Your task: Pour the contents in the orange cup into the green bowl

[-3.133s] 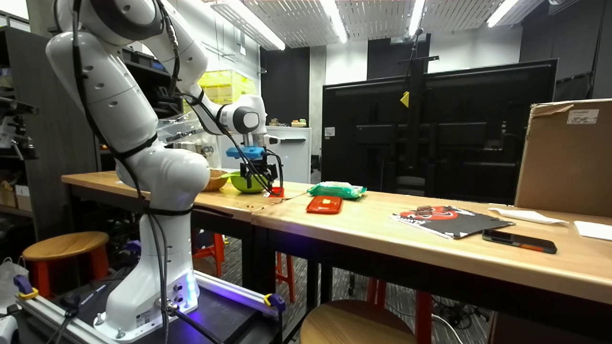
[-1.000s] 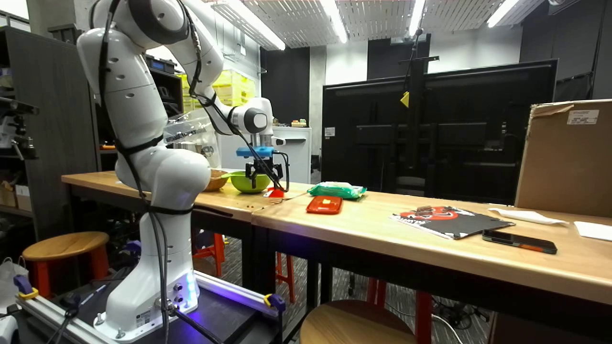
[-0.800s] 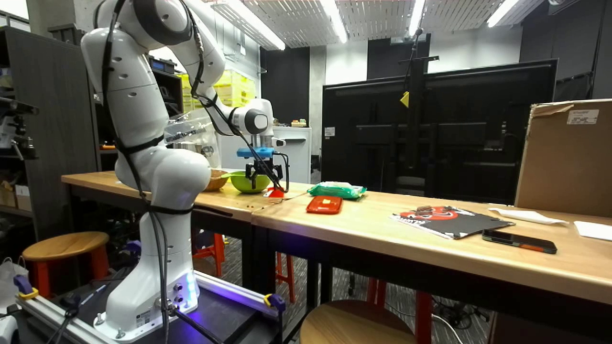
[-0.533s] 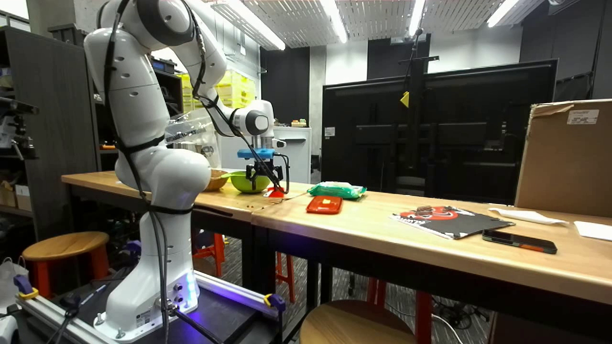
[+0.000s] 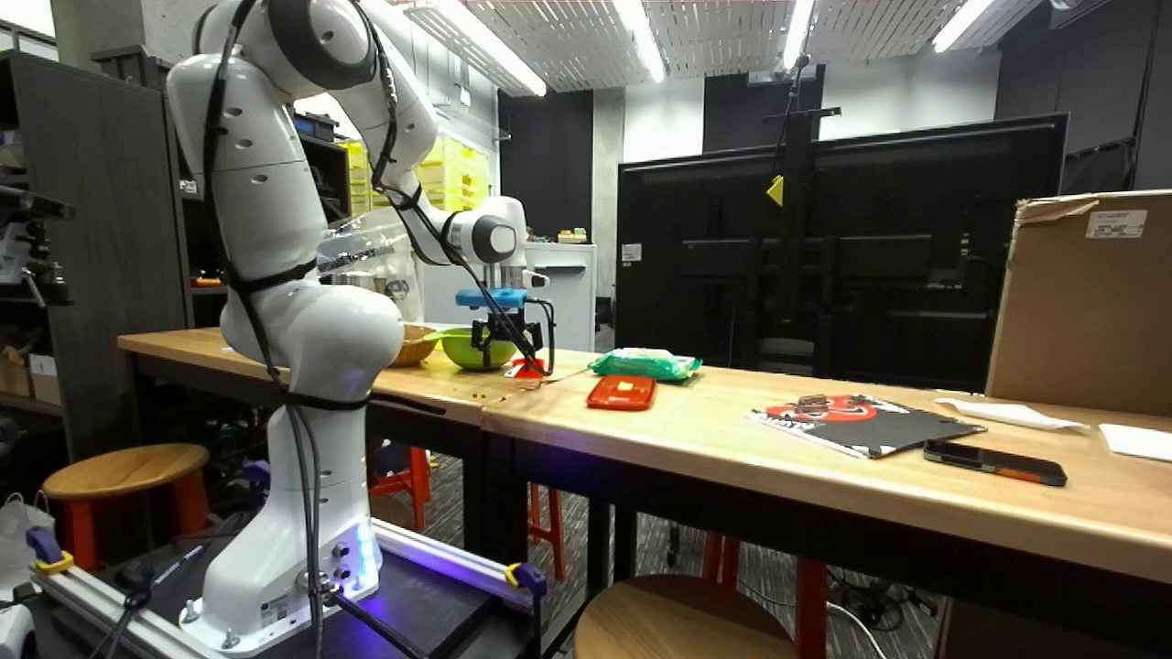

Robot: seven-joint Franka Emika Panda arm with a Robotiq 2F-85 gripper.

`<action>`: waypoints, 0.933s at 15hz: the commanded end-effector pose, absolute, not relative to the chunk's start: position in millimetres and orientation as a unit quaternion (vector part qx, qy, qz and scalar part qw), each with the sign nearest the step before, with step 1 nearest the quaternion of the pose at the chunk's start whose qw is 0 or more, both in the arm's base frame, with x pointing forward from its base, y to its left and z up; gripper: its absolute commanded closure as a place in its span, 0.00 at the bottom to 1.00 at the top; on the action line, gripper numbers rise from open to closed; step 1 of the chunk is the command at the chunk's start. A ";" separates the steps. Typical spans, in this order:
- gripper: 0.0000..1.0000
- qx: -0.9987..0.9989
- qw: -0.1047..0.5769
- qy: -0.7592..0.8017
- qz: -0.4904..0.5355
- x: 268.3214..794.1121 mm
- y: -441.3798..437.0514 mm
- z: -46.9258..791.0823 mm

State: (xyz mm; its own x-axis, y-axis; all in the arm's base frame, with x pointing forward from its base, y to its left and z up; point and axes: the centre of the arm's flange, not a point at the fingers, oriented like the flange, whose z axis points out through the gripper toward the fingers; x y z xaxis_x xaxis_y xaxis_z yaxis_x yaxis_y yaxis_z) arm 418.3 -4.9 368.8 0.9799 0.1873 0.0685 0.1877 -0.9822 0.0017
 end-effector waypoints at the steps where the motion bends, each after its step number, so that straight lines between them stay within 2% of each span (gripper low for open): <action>1: 0.00 -0.995 0.008 -0.097 -0.031 422.8 -10.2 368.0; 14: 0.00 -0.995 0.008 -0.095 -0.034 431.0 -12.1 371.2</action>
